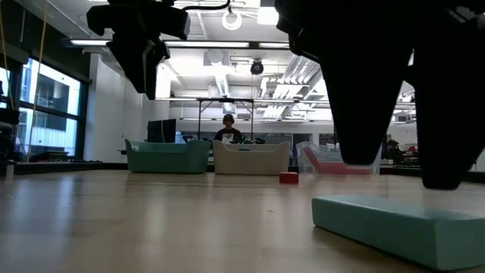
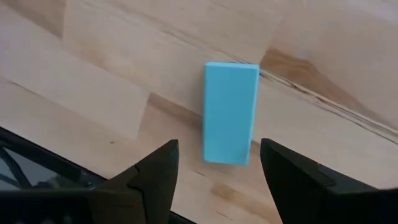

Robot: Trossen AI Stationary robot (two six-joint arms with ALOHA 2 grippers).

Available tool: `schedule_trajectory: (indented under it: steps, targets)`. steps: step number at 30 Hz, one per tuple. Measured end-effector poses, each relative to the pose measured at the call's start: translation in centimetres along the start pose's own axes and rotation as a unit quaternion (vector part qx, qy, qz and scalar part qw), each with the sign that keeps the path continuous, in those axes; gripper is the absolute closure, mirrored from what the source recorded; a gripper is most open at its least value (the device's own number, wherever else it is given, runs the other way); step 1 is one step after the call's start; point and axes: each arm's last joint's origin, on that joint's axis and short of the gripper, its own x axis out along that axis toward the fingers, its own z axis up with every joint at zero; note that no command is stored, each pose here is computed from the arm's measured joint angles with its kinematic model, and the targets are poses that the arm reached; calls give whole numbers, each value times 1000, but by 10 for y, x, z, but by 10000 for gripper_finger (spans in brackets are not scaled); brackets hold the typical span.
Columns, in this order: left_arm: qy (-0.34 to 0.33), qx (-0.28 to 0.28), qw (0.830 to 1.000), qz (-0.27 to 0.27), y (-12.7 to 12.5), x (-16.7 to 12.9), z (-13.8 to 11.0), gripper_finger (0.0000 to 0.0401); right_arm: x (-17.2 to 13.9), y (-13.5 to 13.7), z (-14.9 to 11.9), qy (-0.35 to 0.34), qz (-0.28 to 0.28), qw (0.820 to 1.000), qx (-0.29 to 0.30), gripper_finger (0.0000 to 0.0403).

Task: Sort & place blocks by color
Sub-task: Put the light blue block into the green bin

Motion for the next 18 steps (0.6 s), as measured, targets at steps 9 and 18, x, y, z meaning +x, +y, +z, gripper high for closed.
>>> schedule_trajectory:
  steps: [9,18]
  targets:
    - [0,0,1000,0,0,0,0,227,15,-1,0,-4,-10,1000,-2,187]
    - [-1,4,1000,0,0,0,0,227,21,-5,-2,4,-23,1000,-3,187]
